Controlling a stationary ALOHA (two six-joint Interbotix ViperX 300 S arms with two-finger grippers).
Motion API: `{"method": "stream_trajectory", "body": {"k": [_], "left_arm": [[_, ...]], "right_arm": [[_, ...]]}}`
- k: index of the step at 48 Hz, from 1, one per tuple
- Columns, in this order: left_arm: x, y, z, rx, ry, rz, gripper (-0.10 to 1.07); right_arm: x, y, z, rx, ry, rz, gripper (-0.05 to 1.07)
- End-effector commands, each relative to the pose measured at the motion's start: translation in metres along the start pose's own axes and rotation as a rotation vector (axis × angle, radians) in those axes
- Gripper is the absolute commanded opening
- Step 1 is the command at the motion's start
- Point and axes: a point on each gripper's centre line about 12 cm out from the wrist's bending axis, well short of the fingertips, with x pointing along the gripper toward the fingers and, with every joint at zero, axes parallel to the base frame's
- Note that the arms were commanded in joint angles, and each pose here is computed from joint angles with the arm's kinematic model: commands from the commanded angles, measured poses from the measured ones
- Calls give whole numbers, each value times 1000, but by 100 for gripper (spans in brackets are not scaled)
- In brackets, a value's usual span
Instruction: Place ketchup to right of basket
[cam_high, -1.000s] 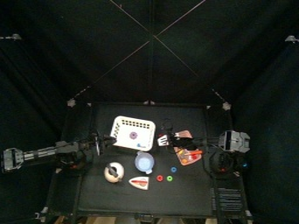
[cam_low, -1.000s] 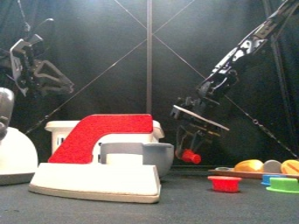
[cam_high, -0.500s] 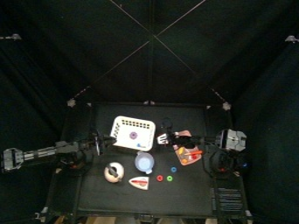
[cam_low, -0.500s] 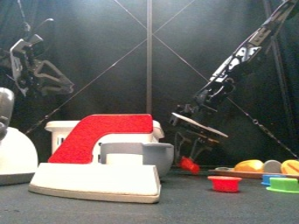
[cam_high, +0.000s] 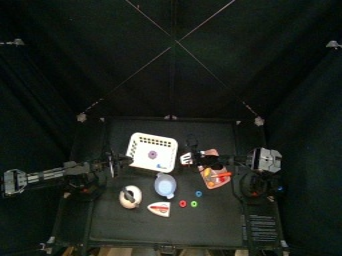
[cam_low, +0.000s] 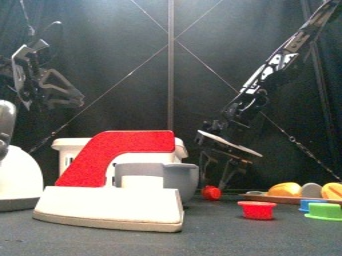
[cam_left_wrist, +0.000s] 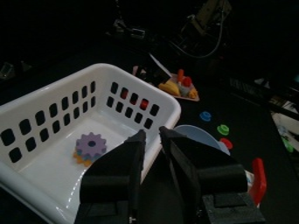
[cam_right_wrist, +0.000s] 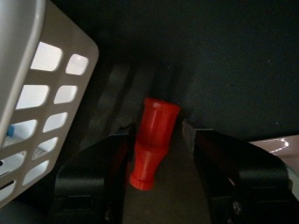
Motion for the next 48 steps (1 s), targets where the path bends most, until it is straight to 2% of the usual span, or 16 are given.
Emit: {"method": "stream_trajectory", "body": {"k": [1, 15, 39, 48], "left_arm": [[1, -1, 5, 1, -12, -3, 65], [1, -1, 5, 1, -12, -3, 65], [1, -1, 5, 2, -13, -4, 65], [1, -1, 4, 1, -10, -4, 65]], "right_arm": [[-15, 11, 14, 10, -40, 50, 83], [-30, 19, 18, -1, -64, 91, 83], [-30, 20, 13, -50, -66, 89, 83], [-44, 24, 5, -95, -77, 120, 83]]}}
